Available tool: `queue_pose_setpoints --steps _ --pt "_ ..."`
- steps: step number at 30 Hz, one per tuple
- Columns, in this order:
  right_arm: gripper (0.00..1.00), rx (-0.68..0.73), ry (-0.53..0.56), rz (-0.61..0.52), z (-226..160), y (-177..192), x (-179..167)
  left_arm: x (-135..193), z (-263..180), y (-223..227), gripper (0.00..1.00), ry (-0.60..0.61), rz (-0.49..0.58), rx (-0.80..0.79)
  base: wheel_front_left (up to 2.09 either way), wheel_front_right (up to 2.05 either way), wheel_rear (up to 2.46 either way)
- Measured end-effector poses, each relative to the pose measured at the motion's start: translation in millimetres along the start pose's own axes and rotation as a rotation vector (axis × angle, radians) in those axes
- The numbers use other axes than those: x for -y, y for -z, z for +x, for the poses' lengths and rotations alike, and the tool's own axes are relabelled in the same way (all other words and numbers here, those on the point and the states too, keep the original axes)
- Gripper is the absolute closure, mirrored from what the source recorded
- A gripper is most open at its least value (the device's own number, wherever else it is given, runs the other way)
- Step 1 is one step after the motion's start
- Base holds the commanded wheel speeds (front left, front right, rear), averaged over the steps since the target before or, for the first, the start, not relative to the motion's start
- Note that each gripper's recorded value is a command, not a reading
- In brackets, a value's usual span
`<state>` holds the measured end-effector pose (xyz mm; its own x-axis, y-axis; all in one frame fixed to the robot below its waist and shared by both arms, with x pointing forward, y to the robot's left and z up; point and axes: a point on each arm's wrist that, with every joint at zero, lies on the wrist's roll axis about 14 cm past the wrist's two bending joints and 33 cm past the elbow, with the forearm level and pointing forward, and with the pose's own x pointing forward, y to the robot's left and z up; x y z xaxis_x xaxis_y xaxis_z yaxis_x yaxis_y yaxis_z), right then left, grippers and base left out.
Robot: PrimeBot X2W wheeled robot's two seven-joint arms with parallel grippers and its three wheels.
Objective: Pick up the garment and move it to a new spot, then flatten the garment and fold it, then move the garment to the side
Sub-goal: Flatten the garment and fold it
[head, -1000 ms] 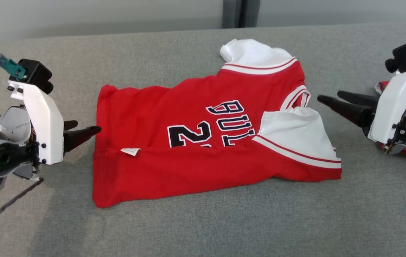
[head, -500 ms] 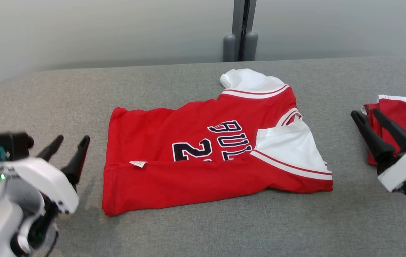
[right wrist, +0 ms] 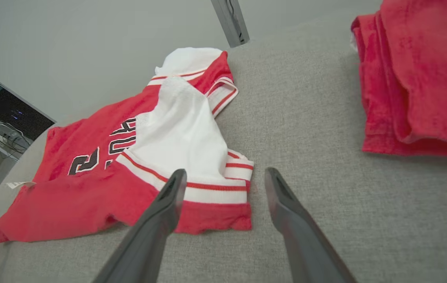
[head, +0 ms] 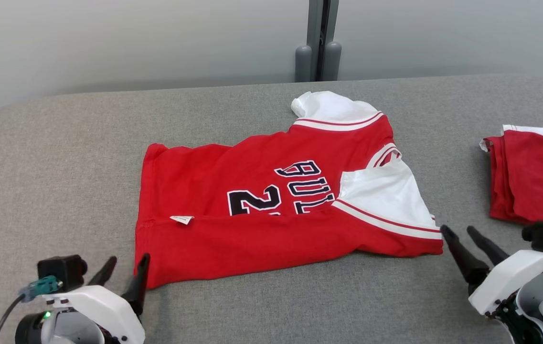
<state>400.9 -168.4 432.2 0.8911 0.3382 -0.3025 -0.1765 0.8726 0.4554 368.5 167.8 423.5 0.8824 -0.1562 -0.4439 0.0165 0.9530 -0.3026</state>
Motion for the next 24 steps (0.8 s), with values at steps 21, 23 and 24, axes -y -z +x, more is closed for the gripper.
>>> queue_pose_setpoints --steps 21,23,24 --pt "0.0 -0.287 0.084 0.005 38 49 9 3 9 53 0.0 0.008 -0.002 -0.287 0.0 0.0 0.0" --pt "0.0 -0.3 0.083 0.009 40 51 8 0 11 55 0.0 -0.001 -0.008 -0.296 0.0 0.0 0.0" --pt "0.0 -0.303 0.082 0.011 40 51 8 -2 12 56 0.0 -0.009 -0.013 -0.302 0.0 0.0 0.0"
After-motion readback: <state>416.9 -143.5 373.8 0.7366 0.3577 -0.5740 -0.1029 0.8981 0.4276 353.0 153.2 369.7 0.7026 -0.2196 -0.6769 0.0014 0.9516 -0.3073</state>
